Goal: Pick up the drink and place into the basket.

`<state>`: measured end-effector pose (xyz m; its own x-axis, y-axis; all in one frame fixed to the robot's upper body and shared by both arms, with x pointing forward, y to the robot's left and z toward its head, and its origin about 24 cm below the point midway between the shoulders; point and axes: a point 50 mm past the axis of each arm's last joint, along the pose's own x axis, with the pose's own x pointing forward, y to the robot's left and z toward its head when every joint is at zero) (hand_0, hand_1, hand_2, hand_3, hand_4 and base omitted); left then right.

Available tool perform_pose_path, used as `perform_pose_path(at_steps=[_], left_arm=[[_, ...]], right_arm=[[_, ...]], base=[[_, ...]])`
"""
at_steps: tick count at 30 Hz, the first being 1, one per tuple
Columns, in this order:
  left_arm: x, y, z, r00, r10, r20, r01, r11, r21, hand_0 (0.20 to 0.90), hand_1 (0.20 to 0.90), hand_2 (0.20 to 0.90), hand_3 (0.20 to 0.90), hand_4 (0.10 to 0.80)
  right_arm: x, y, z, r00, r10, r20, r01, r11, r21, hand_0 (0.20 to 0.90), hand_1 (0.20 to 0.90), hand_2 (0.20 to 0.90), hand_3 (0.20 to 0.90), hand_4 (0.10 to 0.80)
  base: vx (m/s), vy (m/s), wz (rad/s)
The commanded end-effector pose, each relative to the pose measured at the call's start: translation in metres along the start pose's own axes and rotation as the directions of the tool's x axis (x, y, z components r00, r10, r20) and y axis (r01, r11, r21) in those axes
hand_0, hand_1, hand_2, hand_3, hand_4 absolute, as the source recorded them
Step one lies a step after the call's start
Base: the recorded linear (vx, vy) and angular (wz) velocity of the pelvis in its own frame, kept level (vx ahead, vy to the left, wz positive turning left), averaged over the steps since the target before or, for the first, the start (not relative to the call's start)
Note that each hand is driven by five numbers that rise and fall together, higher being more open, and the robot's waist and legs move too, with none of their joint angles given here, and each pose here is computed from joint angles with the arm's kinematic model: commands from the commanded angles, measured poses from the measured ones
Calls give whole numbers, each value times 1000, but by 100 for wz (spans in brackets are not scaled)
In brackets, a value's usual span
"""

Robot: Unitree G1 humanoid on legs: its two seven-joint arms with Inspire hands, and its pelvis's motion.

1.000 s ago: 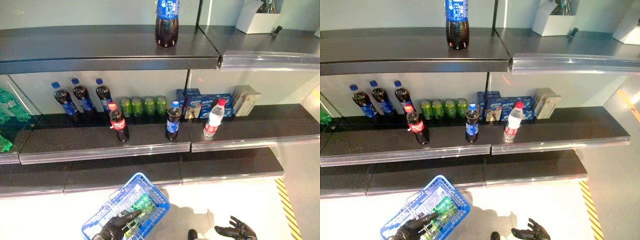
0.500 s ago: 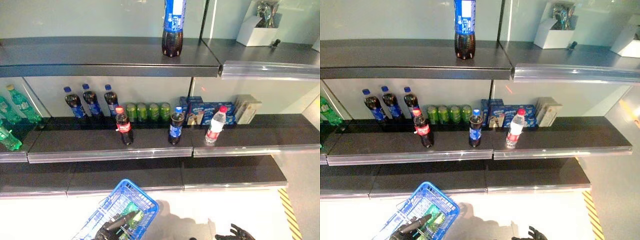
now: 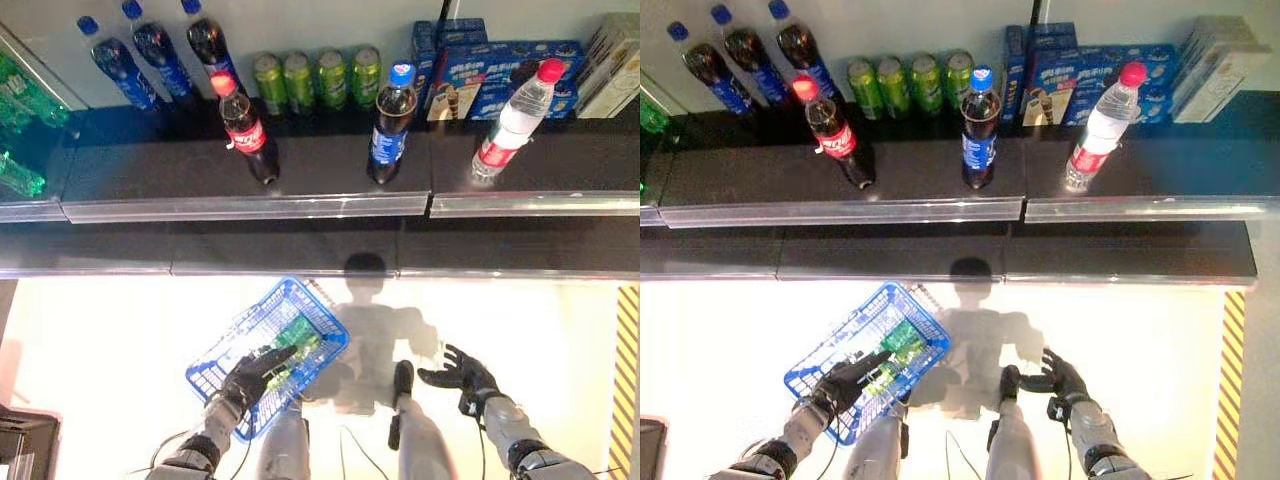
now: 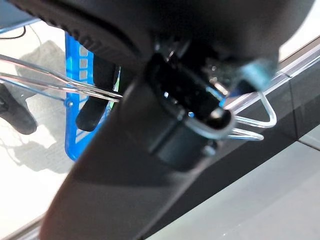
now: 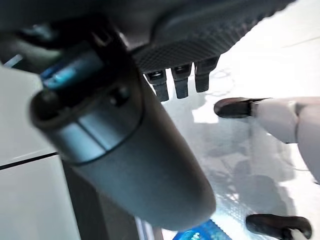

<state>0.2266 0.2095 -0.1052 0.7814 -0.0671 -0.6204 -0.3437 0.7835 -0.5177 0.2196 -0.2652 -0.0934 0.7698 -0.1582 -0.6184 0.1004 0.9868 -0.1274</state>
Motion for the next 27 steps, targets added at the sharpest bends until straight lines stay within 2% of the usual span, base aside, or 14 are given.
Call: perform_pose_path(at_steps=[1,6,10,15,17,18,21,27], left_arm=[[-12,20,27,994,-40,101,35,998,51,300,300,300,200,100],[-11,15,28,991,-55,119,49,997,55,300,300,300,200,100],[-11,12,32,988,-68,140,61,996,58,300,300,300,200,100],[-16,15,30,985,-66,157,58,997,52,300,300,300,200,100],[-17,16,29,985,-70,159,63,997,53,300,300,300,200,100],[-18,15,29,984,-79,161,70,996,56,300,300,300,200,100],[-17,13,30,981,-92,174,85,995,47,300,300,300,200,100],[-17,13,30,979,-98,176,92,995,43,300,300,300,200,100]], right_arm=[[-4,-8,18,987,30,155,-23,999,-47,900,900,900,900,800],[-2,12,57,941,112,320,-84,992,-99,900,900,900,900,800],[-8,31,90,871,182,456,-126,980,-151,900,900,900,900,800],[-46,61,159,640,345,687,-130,929,-346,900,900,900,900,800],[-55,63,172,586,371,720,-114,918,-380,900,900,900,900,800],[-65,63,187,522,396,756,-102,908,-405,900,900,900,900,800],[-83,63,213,414,423,806,-71,898,-435,900,900,900,900,800],[-117,61,248,236,422,875,-1,901,-434,900,900,900,900,800]], base=[[-33,-30,10],[-38,-17,8],[-31,-19,5],[12,-12,7],[0,0,0],[0,0,0],[1,7,1],[5,2,0]])
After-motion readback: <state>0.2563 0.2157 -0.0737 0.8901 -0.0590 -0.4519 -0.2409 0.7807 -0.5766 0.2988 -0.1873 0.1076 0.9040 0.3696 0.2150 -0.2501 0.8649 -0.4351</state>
